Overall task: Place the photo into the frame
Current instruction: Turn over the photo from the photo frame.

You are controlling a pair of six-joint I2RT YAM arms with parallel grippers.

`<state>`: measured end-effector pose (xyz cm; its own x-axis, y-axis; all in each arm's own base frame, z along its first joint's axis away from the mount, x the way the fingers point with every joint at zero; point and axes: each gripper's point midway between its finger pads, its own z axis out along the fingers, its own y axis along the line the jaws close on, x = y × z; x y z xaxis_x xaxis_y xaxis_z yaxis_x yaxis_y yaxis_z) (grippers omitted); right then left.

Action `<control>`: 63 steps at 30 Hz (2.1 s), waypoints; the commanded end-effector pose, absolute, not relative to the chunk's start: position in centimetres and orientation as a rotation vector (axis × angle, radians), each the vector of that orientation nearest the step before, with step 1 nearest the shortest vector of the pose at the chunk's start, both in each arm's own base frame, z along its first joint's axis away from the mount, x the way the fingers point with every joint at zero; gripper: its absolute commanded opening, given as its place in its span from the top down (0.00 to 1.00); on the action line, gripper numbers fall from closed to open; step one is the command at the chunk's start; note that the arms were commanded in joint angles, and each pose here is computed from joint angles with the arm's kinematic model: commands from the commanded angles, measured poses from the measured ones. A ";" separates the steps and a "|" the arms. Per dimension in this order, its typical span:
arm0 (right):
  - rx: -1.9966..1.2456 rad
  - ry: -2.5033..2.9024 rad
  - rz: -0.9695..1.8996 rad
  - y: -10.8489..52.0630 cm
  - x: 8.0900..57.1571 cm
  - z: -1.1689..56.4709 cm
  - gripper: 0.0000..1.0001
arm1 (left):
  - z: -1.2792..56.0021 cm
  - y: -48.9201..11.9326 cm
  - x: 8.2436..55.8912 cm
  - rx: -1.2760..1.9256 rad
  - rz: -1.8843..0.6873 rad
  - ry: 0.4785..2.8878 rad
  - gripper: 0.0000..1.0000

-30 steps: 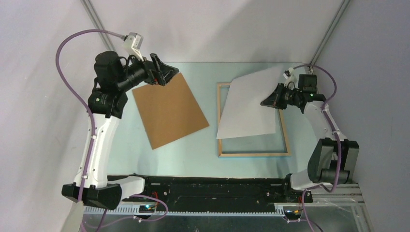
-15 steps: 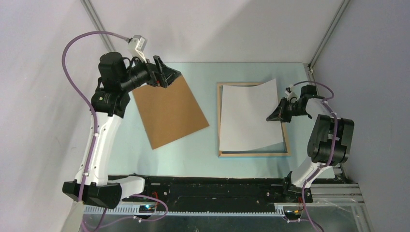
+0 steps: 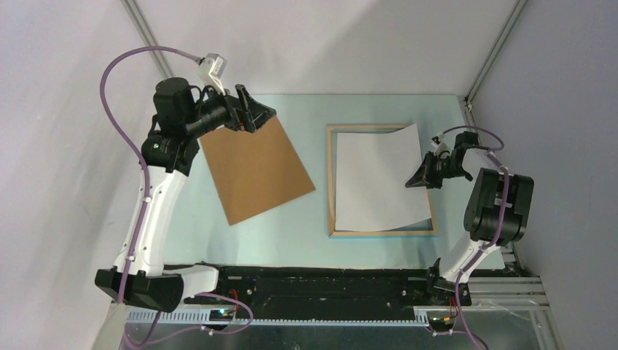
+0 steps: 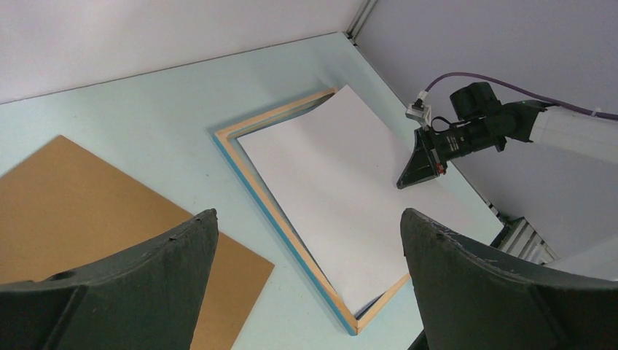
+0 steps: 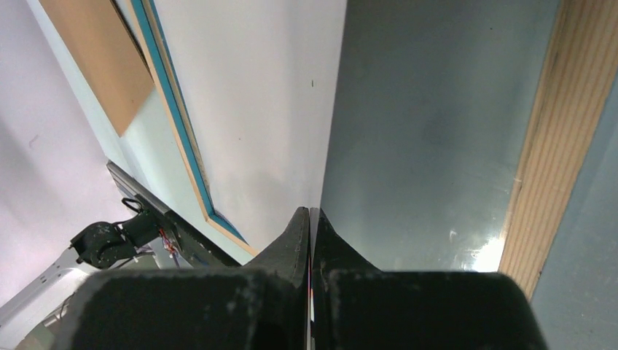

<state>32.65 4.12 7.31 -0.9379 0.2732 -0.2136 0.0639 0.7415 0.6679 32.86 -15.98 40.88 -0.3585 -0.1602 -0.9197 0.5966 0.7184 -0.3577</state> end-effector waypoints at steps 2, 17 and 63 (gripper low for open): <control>0.172 2.608 0.948 4.2 34.6 7.7 1.00 | 40.6 -16.4 32.6 0.391 -0.822 1.759 0.00; 0.154 2.613 0.870 4.0 35.8 6.2 1.00 | 40.1 -16.2 32.2 0.399 -0.805 1.761 0.00; 0.251 2.628 0.796 4.2 35.2 5.0 0.86 | 39.7 -16.1 31.9 0.403 -0.801 1.765 0.00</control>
